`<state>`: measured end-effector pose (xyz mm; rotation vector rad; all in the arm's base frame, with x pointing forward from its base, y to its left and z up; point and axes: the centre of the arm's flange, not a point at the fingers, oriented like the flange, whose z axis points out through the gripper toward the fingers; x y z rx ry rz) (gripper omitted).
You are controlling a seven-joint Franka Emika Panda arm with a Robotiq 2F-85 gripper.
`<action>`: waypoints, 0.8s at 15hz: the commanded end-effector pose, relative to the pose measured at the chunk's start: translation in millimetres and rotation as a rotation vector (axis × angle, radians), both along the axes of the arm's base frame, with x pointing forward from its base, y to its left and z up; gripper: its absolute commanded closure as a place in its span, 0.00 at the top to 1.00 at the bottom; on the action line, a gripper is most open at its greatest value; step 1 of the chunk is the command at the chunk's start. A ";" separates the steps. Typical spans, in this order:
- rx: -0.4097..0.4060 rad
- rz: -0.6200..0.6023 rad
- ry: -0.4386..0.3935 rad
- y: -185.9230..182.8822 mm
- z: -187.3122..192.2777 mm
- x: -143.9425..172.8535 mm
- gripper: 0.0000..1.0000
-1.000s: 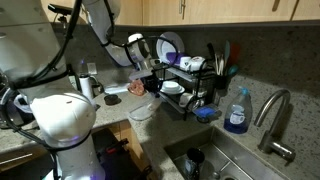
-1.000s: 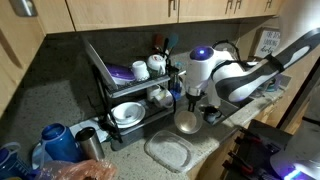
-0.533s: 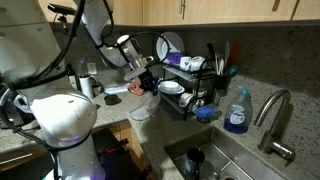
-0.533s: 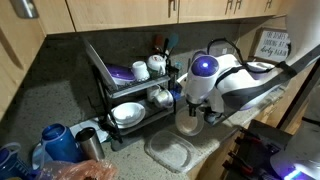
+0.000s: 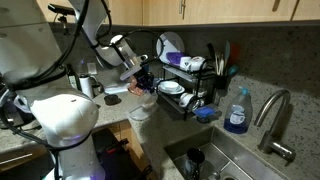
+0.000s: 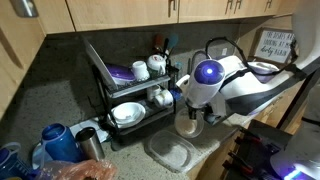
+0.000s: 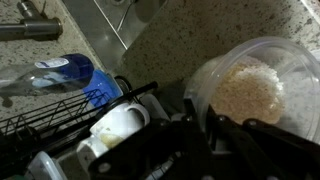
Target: Pour the contents in the clear bowl on the right into the bowl on the left
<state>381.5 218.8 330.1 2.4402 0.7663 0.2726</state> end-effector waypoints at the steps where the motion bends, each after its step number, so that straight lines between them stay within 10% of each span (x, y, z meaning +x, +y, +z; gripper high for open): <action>1: -0.044 0.005 -0.053 8.3 9.9 -7.9 0.03; 12: -0.103 0.076 -0.127 31.5 9.3 -18.8 0.03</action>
